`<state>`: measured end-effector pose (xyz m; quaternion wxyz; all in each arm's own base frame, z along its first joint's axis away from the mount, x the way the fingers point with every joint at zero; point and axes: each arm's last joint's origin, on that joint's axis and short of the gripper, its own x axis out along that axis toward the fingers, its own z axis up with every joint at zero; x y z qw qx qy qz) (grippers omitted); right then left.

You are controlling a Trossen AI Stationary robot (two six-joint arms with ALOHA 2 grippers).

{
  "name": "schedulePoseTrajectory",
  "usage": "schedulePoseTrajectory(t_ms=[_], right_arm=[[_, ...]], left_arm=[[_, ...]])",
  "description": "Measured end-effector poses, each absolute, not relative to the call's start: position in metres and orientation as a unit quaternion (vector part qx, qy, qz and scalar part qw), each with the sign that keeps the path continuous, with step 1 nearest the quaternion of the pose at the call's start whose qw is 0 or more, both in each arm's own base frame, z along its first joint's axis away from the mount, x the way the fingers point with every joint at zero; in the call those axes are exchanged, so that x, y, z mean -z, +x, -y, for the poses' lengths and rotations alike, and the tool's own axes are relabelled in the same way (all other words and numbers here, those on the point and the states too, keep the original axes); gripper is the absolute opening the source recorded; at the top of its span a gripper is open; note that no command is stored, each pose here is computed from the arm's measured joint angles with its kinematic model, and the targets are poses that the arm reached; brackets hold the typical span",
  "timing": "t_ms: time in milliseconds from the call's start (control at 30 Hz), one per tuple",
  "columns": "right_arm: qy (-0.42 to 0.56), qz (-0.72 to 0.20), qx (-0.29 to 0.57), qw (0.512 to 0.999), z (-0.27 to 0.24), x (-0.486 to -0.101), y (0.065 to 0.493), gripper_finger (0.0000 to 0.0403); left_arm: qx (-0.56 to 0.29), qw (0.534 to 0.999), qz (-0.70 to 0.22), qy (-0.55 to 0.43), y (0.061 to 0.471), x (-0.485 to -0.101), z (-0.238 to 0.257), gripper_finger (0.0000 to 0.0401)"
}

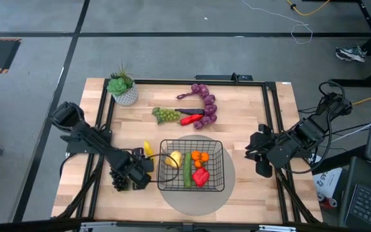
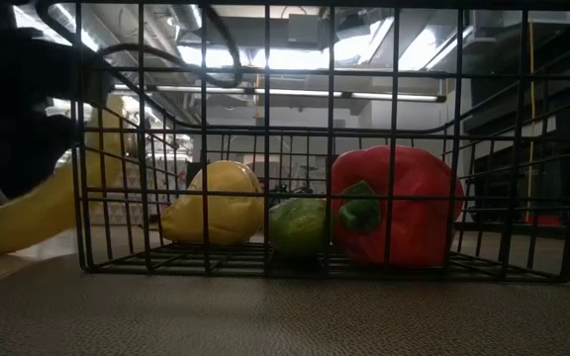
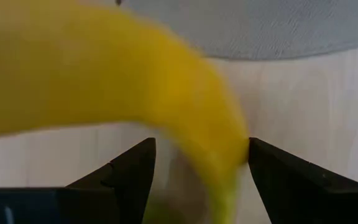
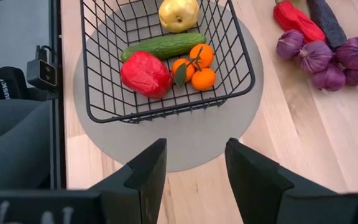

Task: Build produce basket
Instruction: Put the yellow banana into the wire basket

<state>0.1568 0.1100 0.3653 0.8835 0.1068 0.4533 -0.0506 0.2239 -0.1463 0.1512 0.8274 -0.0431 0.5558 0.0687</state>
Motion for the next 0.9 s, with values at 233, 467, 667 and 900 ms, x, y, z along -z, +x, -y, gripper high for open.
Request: schedulePoseTrajectory(t_ms=[233,467,667,900], right_arm=[[0.105,-0.455,0.052,0.883,-0.11,-0.365,0.156,0.0165],[0.105,-0.455,0.052,0.883,-0.11,-0.365,0.156,0.0165],[0.107,-0.455,0.053,0.882,-0.11,-0.365,0.156,0.0165],[0.108,-0.455,0.053,0.882,-0.11,-0.365,0.156,0.0165]], left_arm=[[-0.06,0.838,-0.539,-0.056,0.232,-0.144,0.152,0.0247],[-0.054,0.847,-0.525,-0.066,0.235,-0.145,0.154,0.0247],[-0.055,0.85,-0.519,-0.072,0.237,-0.146,0.153,0.0247],[-0.059,0.845,-0.527,-0.066,0.236,-0.145,0.152,0.0225]])
